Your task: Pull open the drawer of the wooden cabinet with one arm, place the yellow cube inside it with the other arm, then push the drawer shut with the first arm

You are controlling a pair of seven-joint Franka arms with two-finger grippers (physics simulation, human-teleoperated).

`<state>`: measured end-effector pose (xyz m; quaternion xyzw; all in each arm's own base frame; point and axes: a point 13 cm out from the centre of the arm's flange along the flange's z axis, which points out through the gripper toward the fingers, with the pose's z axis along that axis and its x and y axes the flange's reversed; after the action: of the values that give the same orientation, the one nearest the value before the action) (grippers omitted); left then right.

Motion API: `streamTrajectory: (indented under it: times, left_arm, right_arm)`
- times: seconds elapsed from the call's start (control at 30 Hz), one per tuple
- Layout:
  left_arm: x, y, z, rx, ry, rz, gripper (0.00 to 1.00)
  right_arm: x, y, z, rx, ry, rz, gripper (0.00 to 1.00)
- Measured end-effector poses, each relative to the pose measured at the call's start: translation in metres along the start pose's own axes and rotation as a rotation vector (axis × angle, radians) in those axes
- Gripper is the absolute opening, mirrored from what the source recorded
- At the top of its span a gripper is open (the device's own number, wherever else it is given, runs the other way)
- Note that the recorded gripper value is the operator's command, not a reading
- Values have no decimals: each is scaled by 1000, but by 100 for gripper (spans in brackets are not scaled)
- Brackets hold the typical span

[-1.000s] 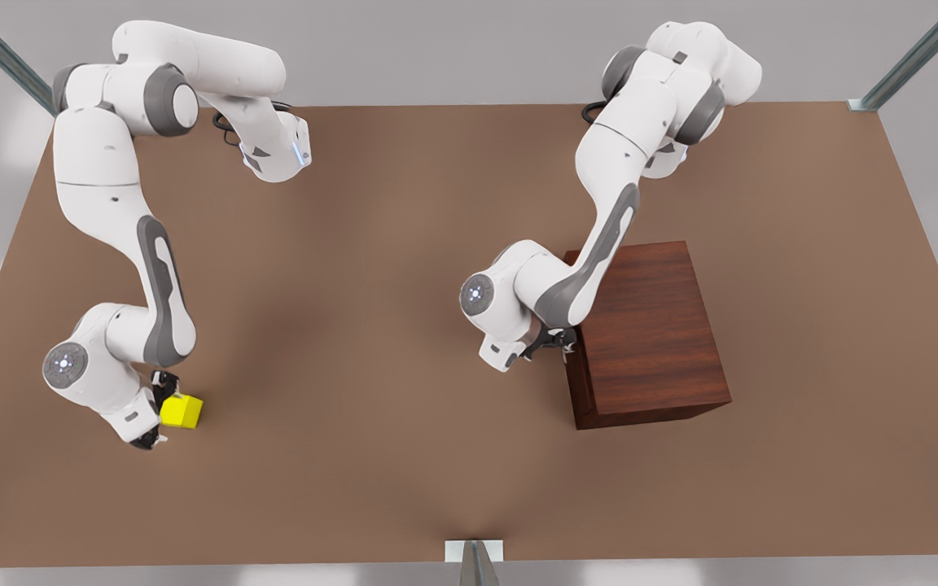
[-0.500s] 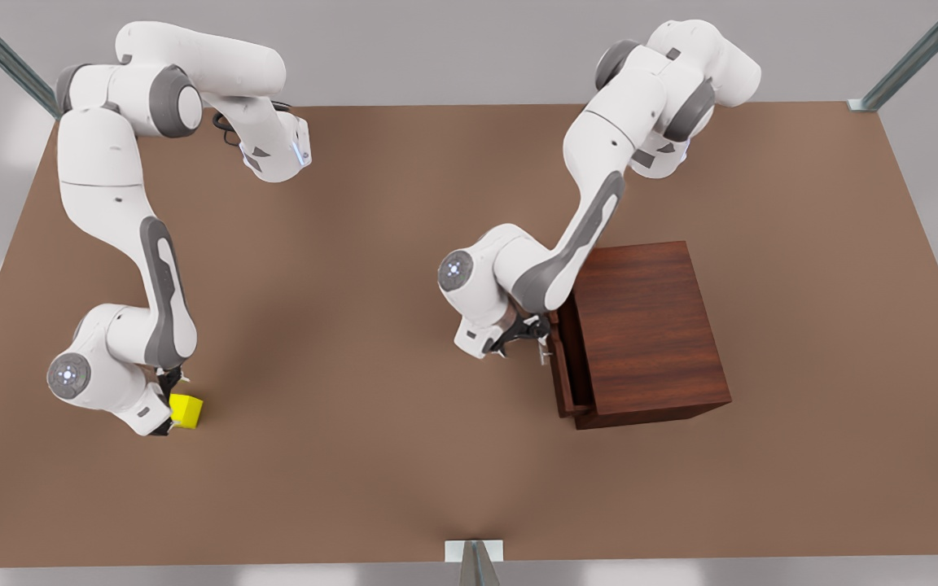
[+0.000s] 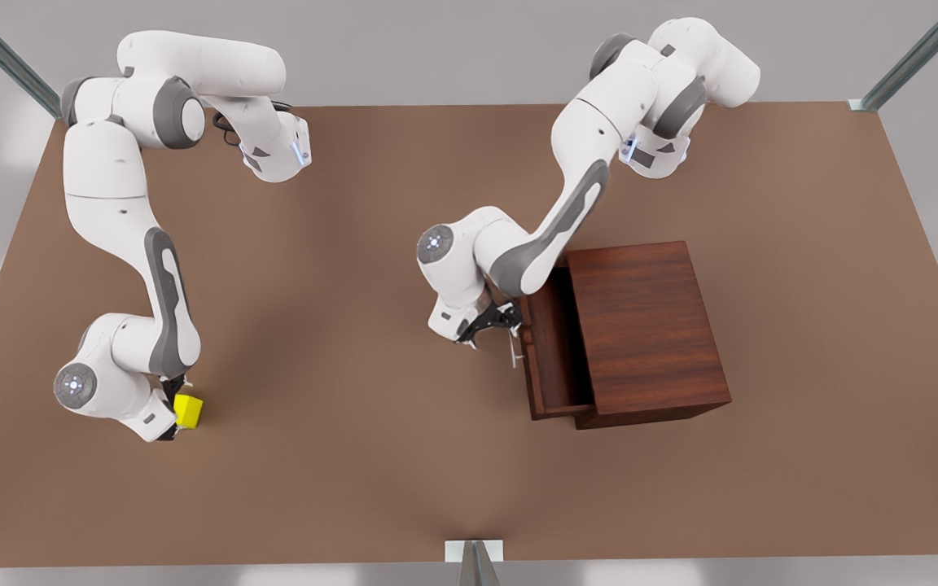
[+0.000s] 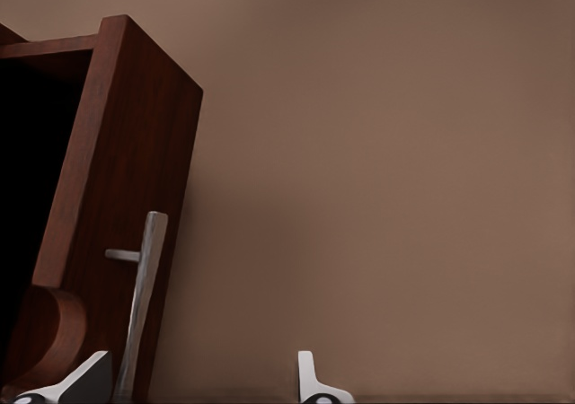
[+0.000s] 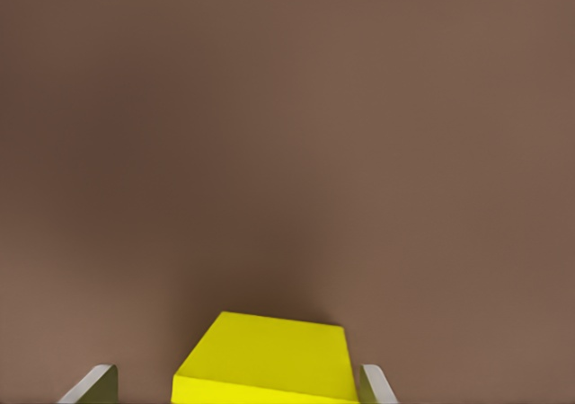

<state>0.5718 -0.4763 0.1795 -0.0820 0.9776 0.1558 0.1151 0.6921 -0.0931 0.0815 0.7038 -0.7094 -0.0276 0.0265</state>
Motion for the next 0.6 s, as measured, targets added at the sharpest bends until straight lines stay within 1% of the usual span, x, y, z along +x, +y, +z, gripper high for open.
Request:
streamTrajectory:
  times: [0.2,0.43,0.47,0.53,0.6]
  left_arm:
    - [3,-11,2,21,-16,-30,100]
    - [8,-26,-7,49,-47,-51,100]
    - [9,-27,-14,53,-53,-53,100]
    - [19,-17,-45,6,-67,-56,100]
    - [40,-22,-88,38,-48,-42,100]
  right_arm:
    - [-2,-6,6,4,-7,-5,100]
    - [7,-9,20,0,-8,1,100]
    - [8,-9,21,1,-9,1,100]
    - [11,-9,22,2,-9,3,100]
    - [15,-9,23,3,-8,5,100]
